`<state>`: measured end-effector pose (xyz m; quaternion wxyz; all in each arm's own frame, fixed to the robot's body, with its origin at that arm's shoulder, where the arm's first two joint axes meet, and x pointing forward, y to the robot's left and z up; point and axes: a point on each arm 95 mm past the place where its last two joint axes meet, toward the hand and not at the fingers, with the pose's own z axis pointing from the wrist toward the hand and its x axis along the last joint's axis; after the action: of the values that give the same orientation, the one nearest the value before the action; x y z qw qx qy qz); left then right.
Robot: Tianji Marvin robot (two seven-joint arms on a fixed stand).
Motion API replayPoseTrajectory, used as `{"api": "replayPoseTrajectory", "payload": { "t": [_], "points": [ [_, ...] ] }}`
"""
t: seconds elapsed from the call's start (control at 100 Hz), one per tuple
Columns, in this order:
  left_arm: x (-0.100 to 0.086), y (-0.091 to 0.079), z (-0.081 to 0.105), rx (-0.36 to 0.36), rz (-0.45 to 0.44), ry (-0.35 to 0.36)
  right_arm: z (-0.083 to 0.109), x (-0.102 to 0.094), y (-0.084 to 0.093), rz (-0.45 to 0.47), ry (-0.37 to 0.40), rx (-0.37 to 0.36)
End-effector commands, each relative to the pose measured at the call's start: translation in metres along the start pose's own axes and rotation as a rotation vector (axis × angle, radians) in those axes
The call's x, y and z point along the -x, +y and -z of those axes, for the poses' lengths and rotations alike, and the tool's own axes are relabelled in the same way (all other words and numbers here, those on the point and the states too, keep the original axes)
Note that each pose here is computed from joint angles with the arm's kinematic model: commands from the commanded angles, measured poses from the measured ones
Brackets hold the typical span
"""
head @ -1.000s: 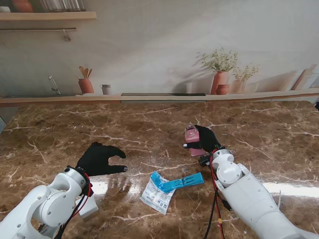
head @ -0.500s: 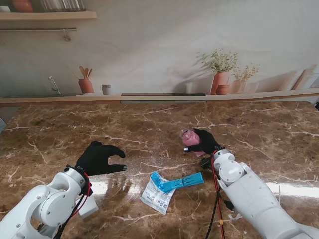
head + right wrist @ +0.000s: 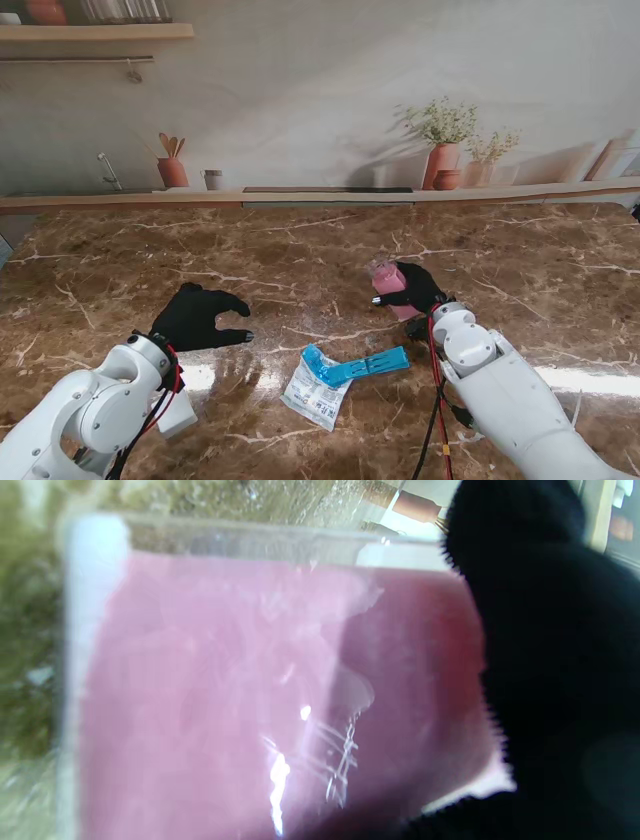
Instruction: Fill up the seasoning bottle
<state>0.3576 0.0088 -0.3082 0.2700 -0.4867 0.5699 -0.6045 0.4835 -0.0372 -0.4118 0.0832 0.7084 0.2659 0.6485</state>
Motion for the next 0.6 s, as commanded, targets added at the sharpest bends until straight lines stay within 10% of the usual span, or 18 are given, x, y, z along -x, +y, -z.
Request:
{"api": "replayPoseTrajectory", "payload": {
  "t": [0.0,0.33,0.59],
  "points": [
    [0.001,-0.003,0.002,0.011,-0.011,0.003,0.007,0.003,0.002,0.006,0.000,0.015],
    [0.015,-0.020,0.005,0.185,-0.052,0.000,0.025,-0.060,0.031,0.132,0.194,0.107],
    [0.028,-0.028,0.003,0.508,-0.127,0.038,0.051,-0.097,0.019,0.233,0.311,0.072]
  ]
}}
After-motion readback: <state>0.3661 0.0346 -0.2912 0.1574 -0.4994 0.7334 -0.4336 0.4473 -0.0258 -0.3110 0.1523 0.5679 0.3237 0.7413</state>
